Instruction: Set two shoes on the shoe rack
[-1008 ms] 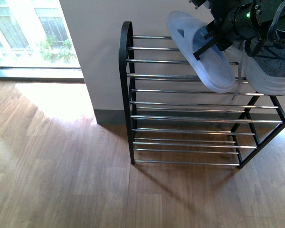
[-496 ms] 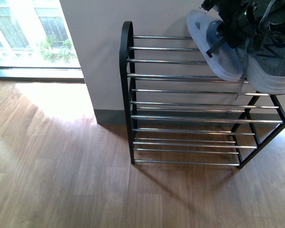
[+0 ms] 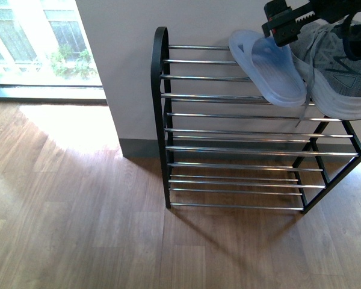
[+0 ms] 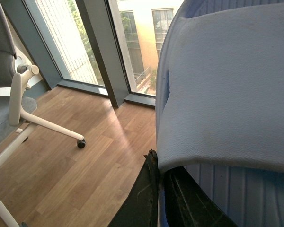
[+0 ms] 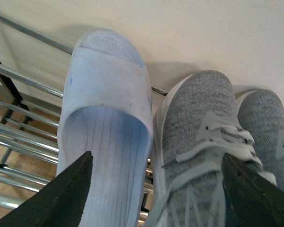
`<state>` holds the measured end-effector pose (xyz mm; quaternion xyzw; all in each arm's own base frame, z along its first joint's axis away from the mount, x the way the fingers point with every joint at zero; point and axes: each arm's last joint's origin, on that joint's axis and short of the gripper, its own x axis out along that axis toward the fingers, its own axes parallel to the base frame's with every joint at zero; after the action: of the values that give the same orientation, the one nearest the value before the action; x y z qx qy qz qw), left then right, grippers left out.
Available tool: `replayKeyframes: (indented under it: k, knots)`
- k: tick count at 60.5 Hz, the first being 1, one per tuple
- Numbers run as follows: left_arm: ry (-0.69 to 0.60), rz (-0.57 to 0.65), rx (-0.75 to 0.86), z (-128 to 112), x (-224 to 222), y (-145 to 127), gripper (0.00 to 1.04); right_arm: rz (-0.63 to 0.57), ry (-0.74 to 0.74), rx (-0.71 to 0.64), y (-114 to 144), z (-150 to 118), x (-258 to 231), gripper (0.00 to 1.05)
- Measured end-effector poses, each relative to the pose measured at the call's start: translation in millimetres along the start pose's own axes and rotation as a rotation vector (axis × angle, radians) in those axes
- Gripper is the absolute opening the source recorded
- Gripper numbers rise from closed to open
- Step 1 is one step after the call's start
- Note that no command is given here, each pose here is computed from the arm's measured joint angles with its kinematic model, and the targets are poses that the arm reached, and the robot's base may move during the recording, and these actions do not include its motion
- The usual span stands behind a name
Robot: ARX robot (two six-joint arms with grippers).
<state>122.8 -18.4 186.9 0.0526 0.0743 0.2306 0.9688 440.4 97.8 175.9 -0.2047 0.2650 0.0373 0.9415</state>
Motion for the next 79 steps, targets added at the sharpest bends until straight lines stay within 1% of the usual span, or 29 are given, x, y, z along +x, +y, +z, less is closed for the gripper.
replayKeyframes:
  k: [1,5,8,10,11,15,17,19,22,26,32,38,42,44,61,68,72,79]
  knots:
    - [0.000,0.000,0.000,0.0,0.0,0.0,0.02,0.018,-0.004,0.034,-3.2,-0.6,-6.6,0.86]
    - [0.000,0.000,0.000,0.0,0.0,0.0,0.02,0.027,-0.003,0.100,-10.8,-3.0,-25.1,0.96]
    - [0.000,0.000,0.000,0.0,0.0,0.0,0.02,0.021,-0.013,0.133,-15.6,-1.3,-32.9,0.96]
    - [0.000,0.000,0.000,0.0,0.0,0.0,0.02,-0.001,-0.069,0.181,-19.1,-0.6,-35.3,0.93]
    - [0.000,0.000,0.000,0.0,0.0,0.0,0.02,-0.018,-0.141,0.219,-21.4,0.1,-38.3,0.89]
    - [0.000,0.000,0.000,0.0,0.0,0.0,0.02,-0.052,-0.331,0.309,-26.4,-8.8,-48.2,0.79]
    - [0.000,0.000,0.000,0.0,0.0,0.0,0.02,-0.059,-0.395,0.336,-26.9,-18.0,-54.6,0.74]
    - [0.000,0.000,0.000,0.0,0.0,0.0,0.02,-0.063,-0.428,0.349,-27.3,-25.0,-59.3,0.71]
    - [0.000,0.001,0.000,0.0,0.0,0.0,0.02,-0.067,-0.486,0.372,-27.5,-41.2,-71.5,0.62]
    - [0.000,0.000,0.000,0.0,0.0,0.0,0.02,-0.073,-0.527,0.389,-30.1,-54.8,-86.7,0.51]
    - [0.000,0.000,0.000,0.0,0.0,0.0,0.02,-0.080,-0.549,0.402,-35.6,-69.6,-106.5,0.35]
    - [0.000,0.000,0.000,0.0,0.0,0.0,0.02,-0.081,-0.546,0.404,-37.3,-87.1,-123.7,0.20]
    - [0.000,0.000,0.000,0.0,0.0,0.0,0.02,-0.075,-0.534,0.402,-36.3,-101.7,-136.0,0.05]
    - [0.000,0.000,0.000,0.0,0.0,0.0,0.02,-0.075,-0.531,0.399,-36.4,-105.9,-139.9,0.01]
    - [0.000,0.000,0.000,0.0,0.0,0.0,0.02,-0.074,-0.531,0.406,-37.0,-135.0,-172.5,0.01]
    - [0.000,0.000,0.000,0.0,0.0,0.0,0.02,-0.077,-0.543,0.406,-34.9,-151.0,-184.5,0.01]
    - [0.000,0.000,0.000,0.0,0.0,0.0,0.02,-0.052,-0.527,0.400,-36.6,-161.6,-188.8,0.01]
    - [0.000,0.000,0.000,0.0,0.0,0.0,0.02,-0.077,-0.526,0.408,-39.1,-171.8,-203.6,0.01]
